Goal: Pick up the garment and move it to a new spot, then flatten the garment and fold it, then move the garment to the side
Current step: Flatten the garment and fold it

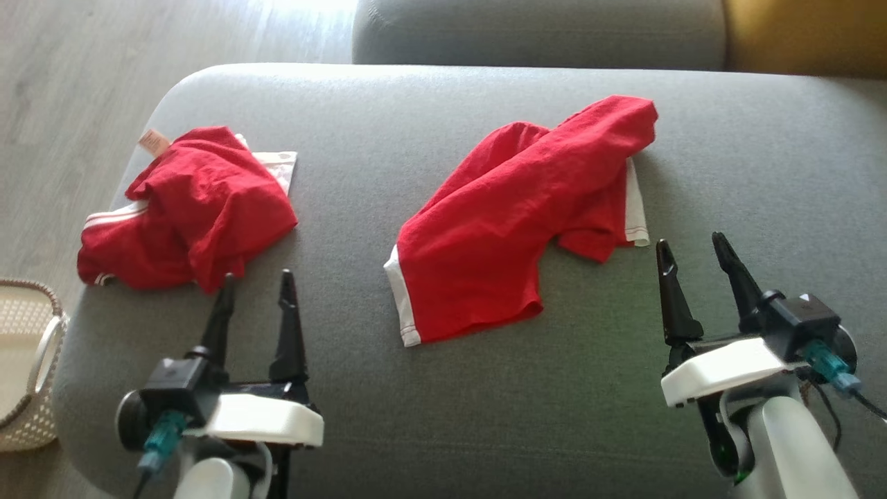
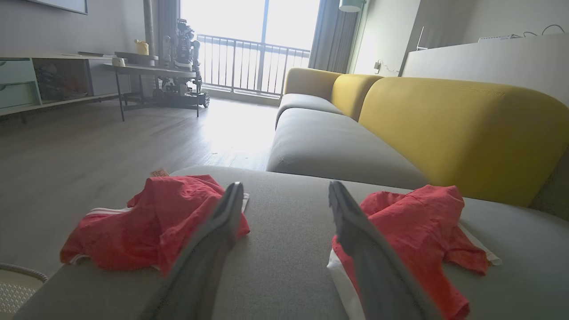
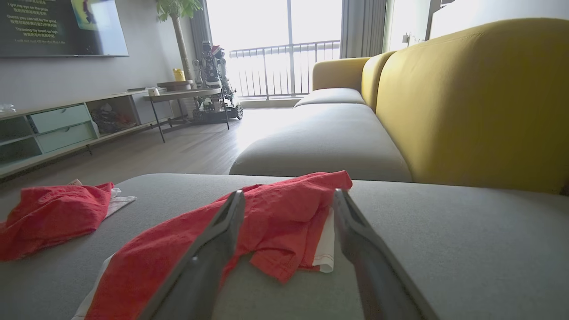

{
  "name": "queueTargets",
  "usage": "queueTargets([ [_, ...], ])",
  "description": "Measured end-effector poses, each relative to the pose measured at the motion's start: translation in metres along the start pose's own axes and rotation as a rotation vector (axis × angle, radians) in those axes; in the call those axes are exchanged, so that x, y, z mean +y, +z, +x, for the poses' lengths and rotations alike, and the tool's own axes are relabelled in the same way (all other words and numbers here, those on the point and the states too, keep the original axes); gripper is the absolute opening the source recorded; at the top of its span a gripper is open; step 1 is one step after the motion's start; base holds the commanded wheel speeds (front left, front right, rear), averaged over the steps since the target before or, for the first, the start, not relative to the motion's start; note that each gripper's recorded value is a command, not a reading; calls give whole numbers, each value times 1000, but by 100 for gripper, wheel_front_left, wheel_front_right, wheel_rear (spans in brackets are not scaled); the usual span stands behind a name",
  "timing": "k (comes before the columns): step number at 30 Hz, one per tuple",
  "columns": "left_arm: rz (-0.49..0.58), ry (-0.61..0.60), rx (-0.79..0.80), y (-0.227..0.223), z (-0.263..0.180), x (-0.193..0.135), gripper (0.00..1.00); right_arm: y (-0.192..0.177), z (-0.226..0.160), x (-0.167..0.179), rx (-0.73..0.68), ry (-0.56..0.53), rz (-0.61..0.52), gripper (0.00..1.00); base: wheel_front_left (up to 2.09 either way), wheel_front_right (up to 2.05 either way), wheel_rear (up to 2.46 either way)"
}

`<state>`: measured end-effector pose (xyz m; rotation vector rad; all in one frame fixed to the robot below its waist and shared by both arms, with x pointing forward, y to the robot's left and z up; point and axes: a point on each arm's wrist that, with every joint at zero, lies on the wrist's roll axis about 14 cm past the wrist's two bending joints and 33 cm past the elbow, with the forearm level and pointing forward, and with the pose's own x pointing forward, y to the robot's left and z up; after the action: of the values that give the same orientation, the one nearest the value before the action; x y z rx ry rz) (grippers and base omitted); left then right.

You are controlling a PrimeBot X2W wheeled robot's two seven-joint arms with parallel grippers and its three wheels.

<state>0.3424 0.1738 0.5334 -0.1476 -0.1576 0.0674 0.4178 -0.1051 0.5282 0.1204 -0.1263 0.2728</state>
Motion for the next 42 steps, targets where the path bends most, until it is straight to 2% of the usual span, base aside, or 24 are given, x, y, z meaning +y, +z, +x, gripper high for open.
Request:
queueTargets([
  [9, -10, 8, 61, -19, 2, 0, 100, -61, 14, 39, 188, 94, 147, 100, 0, 0, 0],
  [16, 2, 39, 67, -20, 9, 10, 100, -99, 32, 74, 307, 197, 165, 100, 0, 0, 0],
  [26, 13, 95, 82, -22, 0, 24, 100, -149, 16, 92, 486, 245, 153, 100, 0, 0, 0],
  [27, 13, 97, 81, -22, 0, 24, 100, -151, 14, 93, 497, 246, 154, 36, 0, 0, 0],
  [28, 13, 97, 79, -21, 0, 24, 100, -154, 12, 93, 516, 244, 162, 0, 0, 0, 0],
  [31, 12, 95, 75, -20, 0, 24, 100, -154, 13, 92, 523, 230, 189, 0, 0, 0, 0],
  [37, 6, 66, 66, -18, 3, 15, 100, -135, 22, 88, 446, 223, 178, 0, 0, 0, 0],
  [42, 4, 31, 51, -15, 7, 5, 100, -122, 22, 69, 399, 182, 127, 0, 0, 0, 0],
])
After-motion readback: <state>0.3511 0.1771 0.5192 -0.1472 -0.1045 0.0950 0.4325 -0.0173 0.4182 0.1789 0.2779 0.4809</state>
